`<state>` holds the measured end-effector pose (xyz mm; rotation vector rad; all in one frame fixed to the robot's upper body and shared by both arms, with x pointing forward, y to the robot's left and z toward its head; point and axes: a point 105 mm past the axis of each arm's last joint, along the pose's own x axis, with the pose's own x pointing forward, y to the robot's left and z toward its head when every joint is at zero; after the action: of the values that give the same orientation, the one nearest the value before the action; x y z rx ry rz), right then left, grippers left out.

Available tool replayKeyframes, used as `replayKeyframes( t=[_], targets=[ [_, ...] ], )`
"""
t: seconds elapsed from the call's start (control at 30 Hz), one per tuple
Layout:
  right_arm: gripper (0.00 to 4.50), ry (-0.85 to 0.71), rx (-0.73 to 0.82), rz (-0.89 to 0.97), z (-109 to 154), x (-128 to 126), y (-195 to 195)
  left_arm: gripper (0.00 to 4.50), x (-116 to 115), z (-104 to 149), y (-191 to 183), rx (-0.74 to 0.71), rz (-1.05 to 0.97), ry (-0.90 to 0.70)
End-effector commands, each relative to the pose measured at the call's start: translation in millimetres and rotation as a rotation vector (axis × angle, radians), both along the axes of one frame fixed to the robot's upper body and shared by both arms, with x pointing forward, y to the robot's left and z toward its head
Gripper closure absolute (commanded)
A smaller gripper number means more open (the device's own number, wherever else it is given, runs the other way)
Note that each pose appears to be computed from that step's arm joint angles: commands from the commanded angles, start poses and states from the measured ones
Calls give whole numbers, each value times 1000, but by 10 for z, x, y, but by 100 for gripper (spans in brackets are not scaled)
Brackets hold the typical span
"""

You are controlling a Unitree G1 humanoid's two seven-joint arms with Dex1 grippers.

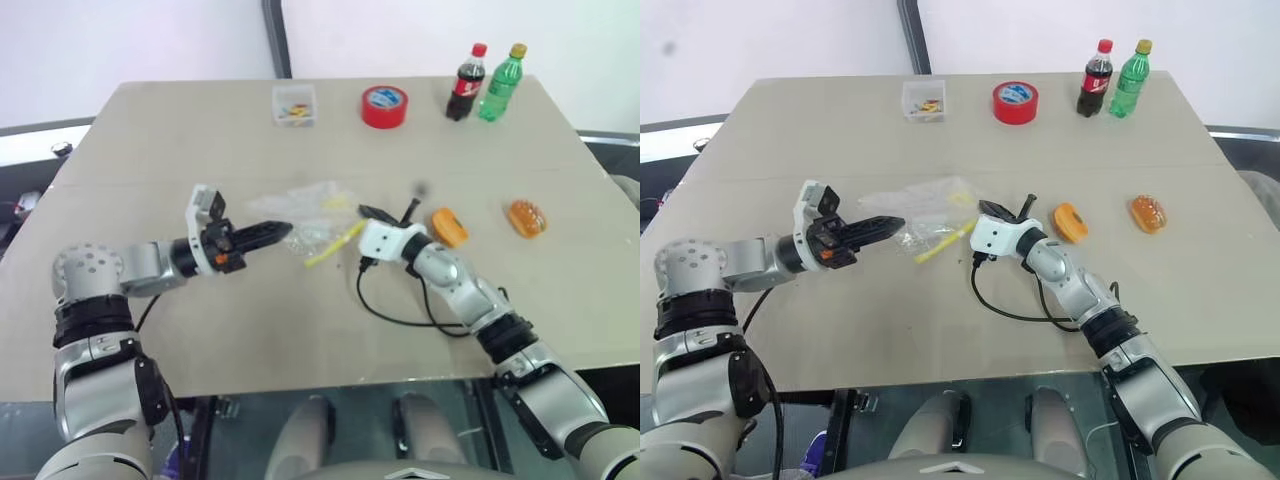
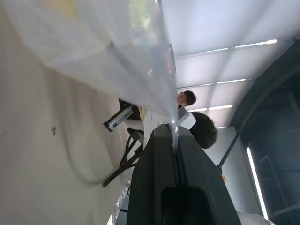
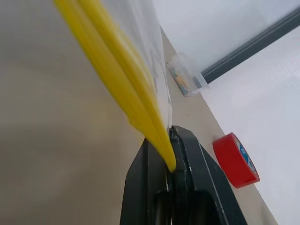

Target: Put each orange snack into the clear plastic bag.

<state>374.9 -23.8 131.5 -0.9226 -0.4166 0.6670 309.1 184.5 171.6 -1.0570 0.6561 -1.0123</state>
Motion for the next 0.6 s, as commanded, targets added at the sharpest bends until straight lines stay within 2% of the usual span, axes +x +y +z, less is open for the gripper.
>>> replayKeyframes(
  t=[0.03, 0.13, 0.2, 0.3, 0.37, 0.43, 0.5, 0.6],
  targets=[
    [450, -102, 49, -108, 572, 244, -327, 399, 27, 123, -12, 213, 112, -300],
    [450, -133, -3, -183, 707, 353, -498, 307, 32, 127, -112, 482, 165, -615],
    [450, -107, -13, -228, 738, 417, -576, 213, 18, 149, -191, 620, 178, -834],
    [450, -38, -45, -280, 764, 509, -651, 213, -20, 201, -325, 842, 183, -1219],
    [450, -18, -69, -292, 778, 535, -652, 213, -41, 240, -407, 884, 205, -1343],
    [450, 10, -95, -299, 772, 556, -628, 213, -59, 277, -524, 995, 216, -1538],
    [450, 22, -101, -301, 778, 560, -587, 213, -79, 268, -612, 1074, 201, -1668],
    [450, 46, -94, -292, 778, 543, -509, 213, -54, 321, -702, 1131, 246, -1771]
  ],
)
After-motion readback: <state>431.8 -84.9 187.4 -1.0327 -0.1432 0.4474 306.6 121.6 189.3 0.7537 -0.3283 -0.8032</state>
